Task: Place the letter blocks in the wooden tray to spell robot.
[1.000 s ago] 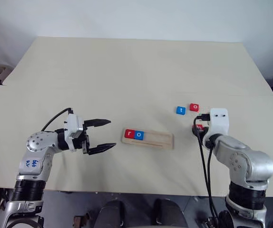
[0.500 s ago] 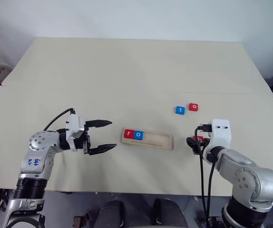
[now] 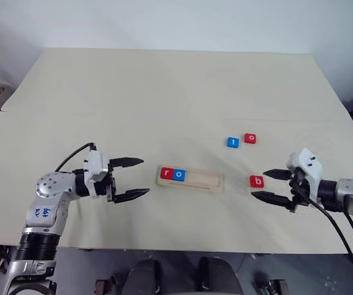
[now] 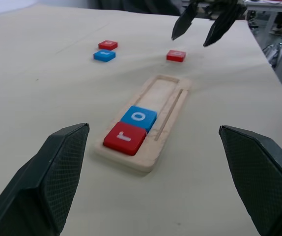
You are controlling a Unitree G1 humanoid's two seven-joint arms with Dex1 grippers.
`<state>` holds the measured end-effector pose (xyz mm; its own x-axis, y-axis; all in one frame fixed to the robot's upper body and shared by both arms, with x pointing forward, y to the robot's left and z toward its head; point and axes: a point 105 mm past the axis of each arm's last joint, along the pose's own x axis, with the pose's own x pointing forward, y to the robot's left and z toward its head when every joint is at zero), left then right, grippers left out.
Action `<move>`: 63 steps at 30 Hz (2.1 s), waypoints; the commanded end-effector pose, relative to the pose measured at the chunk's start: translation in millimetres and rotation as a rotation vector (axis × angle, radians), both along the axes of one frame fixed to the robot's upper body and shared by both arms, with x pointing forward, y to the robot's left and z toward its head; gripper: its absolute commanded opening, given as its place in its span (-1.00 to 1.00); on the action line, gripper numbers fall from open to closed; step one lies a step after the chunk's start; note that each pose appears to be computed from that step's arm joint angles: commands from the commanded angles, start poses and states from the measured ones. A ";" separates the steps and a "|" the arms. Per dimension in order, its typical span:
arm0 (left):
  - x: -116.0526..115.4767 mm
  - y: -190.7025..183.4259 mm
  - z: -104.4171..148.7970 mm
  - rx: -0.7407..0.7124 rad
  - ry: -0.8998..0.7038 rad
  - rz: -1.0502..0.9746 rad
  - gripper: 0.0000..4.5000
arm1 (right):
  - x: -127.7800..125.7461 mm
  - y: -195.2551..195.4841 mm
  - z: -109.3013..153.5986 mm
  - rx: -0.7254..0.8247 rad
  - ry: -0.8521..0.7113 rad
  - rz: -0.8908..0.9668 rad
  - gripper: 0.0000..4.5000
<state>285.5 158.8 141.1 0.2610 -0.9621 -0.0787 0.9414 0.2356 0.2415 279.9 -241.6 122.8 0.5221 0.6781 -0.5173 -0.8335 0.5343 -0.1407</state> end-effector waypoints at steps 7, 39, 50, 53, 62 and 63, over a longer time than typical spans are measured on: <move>-10.0 -14.6 13.9 0.009 -0.058 -0.115 1.00 | 29.4 -13.9 -8.7 -0.112 -0.088 0.189 0.99; -6.5 -5.6 10.8 0.017 -0.065 -0.014 1.00 | 45.4 157.7 37.0 0.030 -0.016 0.357 -0.35; -7.5 -4.2 10.1 0.010 -0.069 0.014 1.00 | 45.4 172.1 28.1 -0.003 -0.010 0.354 -0.35; -7.2 -4.2 10.7 0.008 -0.072 0.019 1.00 | 45.5 172.5 25.3 -0.011 -0.007 0.358 -0.35; -6.0 -3.6 12.7 0.007 -0.081 0.029 1.00 | 45.0 172.5 19.6 -0.025 -0.007 0.367 0.14; -5.9 -3.6 12.9 0.006 -0.081 0.030 1.00 | 45.5 172.0 19.5 -0.027 -0.010 0.366 0.28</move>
